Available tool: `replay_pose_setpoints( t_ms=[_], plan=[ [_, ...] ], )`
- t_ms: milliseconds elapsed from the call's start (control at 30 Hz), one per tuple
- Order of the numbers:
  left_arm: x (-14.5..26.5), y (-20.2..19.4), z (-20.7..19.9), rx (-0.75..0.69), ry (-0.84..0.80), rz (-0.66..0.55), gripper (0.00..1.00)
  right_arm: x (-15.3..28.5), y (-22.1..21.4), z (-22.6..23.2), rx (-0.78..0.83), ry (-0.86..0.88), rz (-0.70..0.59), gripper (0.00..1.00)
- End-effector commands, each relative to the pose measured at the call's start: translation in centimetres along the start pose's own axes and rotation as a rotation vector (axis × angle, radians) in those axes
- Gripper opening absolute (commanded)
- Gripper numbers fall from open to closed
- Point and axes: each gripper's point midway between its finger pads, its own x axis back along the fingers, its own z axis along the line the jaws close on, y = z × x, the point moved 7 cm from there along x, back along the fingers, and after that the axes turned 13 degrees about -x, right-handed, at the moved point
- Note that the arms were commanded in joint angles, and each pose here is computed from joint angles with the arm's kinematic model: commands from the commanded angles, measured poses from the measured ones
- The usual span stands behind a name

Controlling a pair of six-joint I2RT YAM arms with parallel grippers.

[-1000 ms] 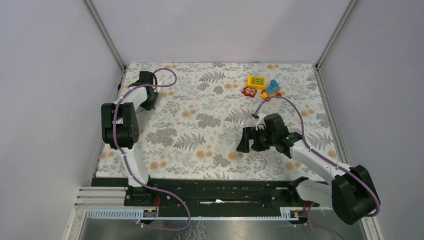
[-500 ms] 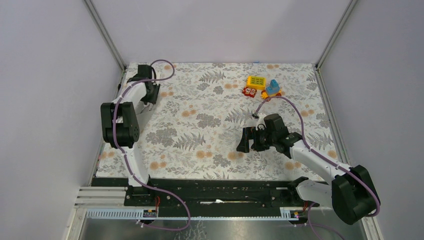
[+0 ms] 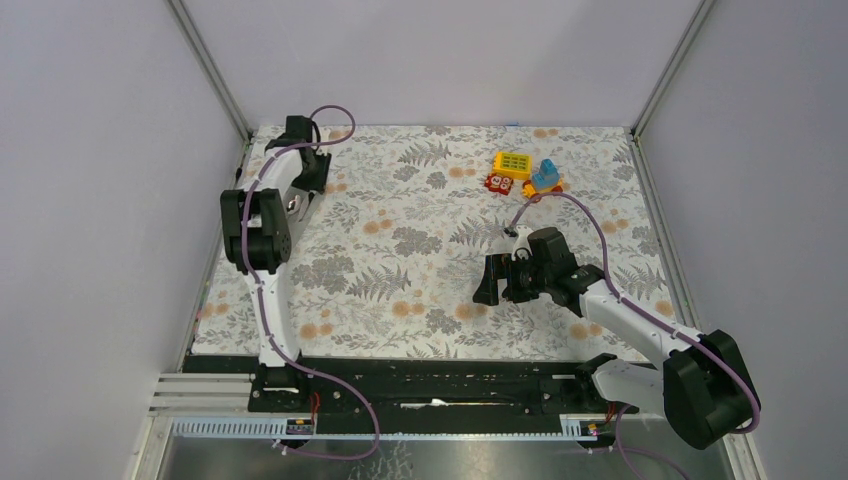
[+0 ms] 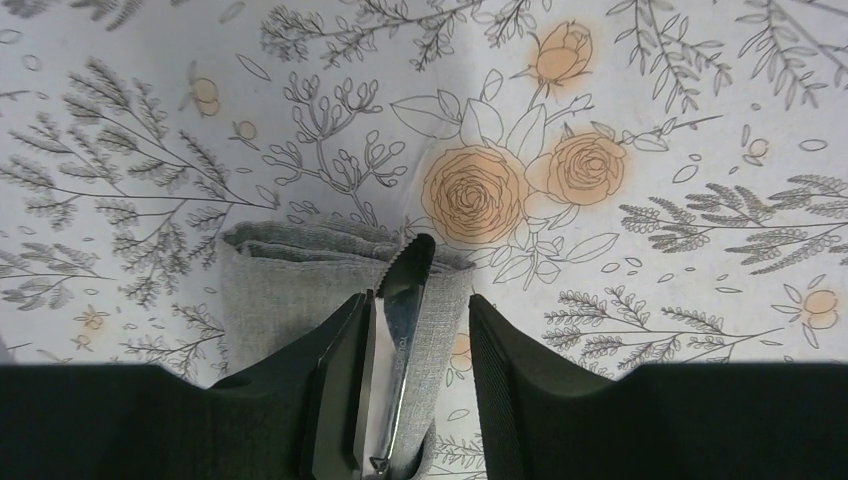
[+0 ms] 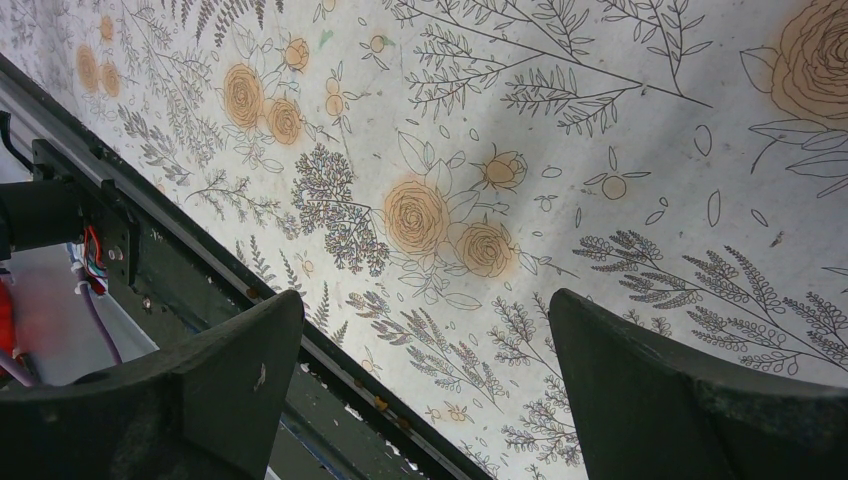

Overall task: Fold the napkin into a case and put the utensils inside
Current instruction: Insert the knife into the folded napkin.

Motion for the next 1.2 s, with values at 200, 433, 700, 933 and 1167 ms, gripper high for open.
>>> replay_pose_setpoints(
  t_ms=[200,433,700,933,1167],
  plan=[
    [0.4,0.9,0.4,-0.02,-0.015,-0.012,0.41,-0.2,0.2,0.3,0.013,0.019,-0.002,1.0],
    [0.3,0.3,0.5,-0.025,-0.018,0.014,0.37,-0.2,0.2,0.3,0.012,0.017,0.0,1.0],
    [0.6,-0.3,1.6,-0.01,-0.015,0.016,0.42,-0.2,0.2,0.3,0.012,0.019,0.0,1.0],
    [-0.1,-0.6,1.7,-0.005,-0.023,0.034,0.42,-0.2,0.2,0.3,0.013,0.018,-0.001,1.0],
    [-0.1,-0.5,1.5,-0.014,-0.046,0.029,0.4,-0.2,0.2,0.3,0.013,0.019,-0.002,1.0]
  ],
)
